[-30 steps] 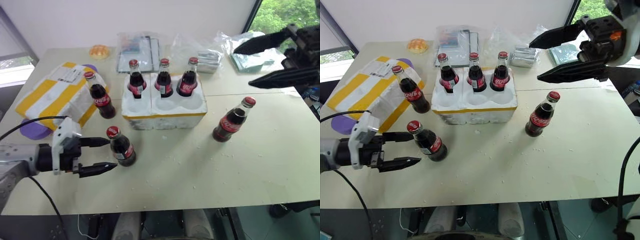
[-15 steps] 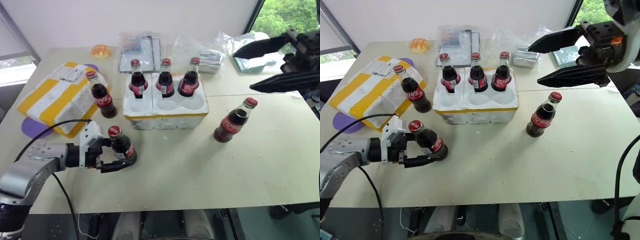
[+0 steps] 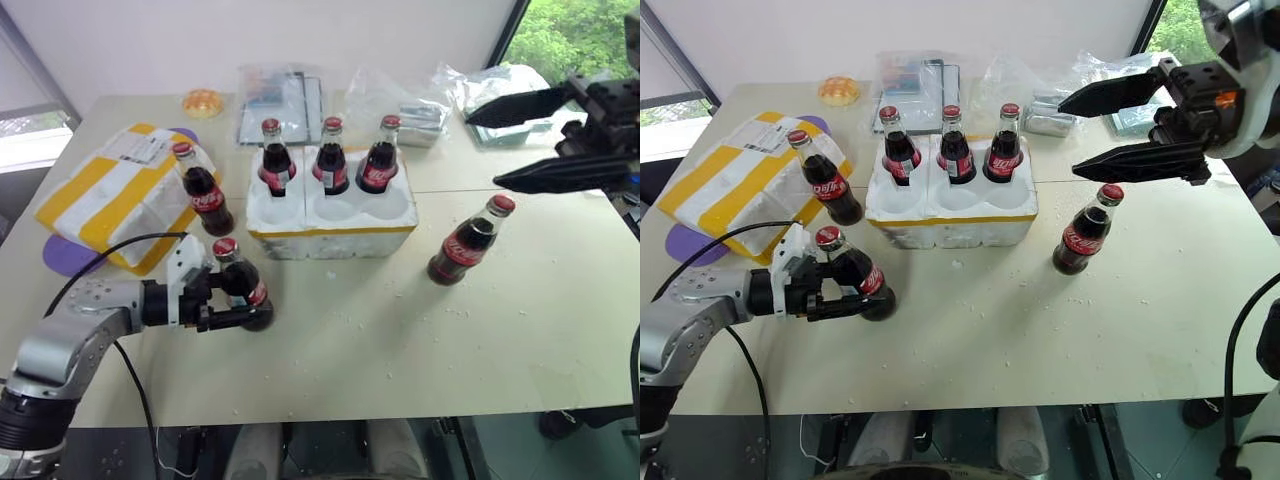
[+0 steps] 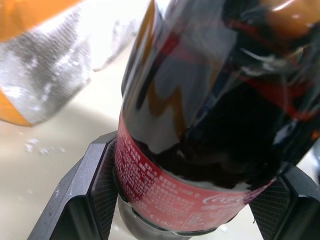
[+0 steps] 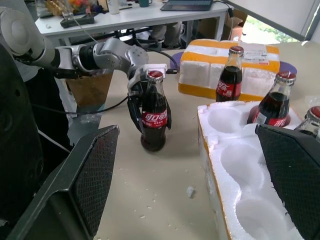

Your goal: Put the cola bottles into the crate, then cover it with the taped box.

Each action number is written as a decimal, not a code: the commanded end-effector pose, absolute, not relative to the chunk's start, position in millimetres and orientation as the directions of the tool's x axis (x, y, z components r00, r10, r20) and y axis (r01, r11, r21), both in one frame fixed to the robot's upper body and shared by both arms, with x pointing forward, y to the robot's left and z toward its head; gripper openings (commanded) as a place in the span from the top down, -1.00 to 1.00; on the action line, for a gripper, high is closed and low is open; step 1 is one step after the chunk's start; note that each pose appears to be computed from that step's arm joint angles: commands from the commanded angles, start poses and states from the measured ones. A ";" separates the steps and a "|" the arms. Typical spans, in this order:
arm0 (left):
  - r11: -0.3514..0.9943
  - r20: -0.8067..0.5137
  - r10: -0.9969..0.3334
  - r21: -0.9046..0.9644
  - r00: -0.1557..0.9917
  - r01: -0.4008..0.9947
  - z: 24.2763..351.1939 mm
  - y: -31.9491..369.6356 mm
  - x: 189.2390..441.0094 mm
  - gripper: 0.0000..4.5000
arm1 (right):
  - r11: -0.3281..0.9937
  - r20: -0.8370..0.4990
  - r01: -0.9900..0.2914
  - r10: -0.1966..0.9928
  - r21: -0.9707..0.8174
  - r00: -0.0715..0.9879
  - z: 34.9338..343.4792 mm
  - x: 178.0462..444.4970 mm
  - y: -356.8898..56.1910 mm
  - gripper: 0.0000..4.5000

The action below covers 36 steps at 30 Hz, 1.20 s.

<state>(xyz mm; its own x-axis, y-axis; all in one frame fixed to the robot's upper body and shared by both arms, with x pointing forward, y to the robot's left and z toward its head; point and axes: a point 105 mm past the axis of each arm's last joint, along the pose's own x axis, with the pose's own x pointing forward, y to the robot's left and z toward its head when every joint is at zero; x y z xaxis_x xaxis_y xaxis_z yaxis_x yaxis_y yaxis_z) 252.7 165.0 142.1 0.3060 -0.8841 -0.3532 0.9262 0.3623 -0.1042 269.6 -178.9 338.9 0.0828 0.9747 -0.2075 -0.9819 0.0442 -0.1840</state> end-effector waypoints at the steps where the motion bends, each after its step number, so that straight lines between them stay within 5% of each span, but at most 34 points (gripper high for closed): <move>1: 0.274 -0.297 -0.920 -0.014 0.257 0.962 190.7 161.9 249.8 -0.27 | 0.047 -0.199 -0.966 0.975 -0.252 0.099 346.7 264.2 -180.2 -1.00; 12: 0.195 -0.118 -0.972 0.066 0.201 0.979 286.7 125.9 277.2 -0.27 | 0.066 -0.187 -0.967 0.976 -0.245 0.114 337.6 265.2 -179.7 -1.00; 16: 0.259 -0.081 -0.958 0.157 0.274 0.953 303.8 103.4 310.5 -0.27 | 0.077 -0.190 -0.966 0.974 -0.249 0.126 332.9 266.6 -179.9 -1.00; 26: 0.296 -0.072 -0.946 0.201 0.316 0.934 301.2 55.0 360.2 -0.27 | 0.101 -0.170 -0.964 0.975 -0.246 0.145 326.8 266.0 -176.7 -1.00; 36: 0.255 -0.148 -0.947 0.190 0.285 0.948 268.9 34.7 364.1 -0.27 | 0.139 -0.144 -0.963 0.974 -0.232 0.175 323.3 264.3 -178.6 -1.00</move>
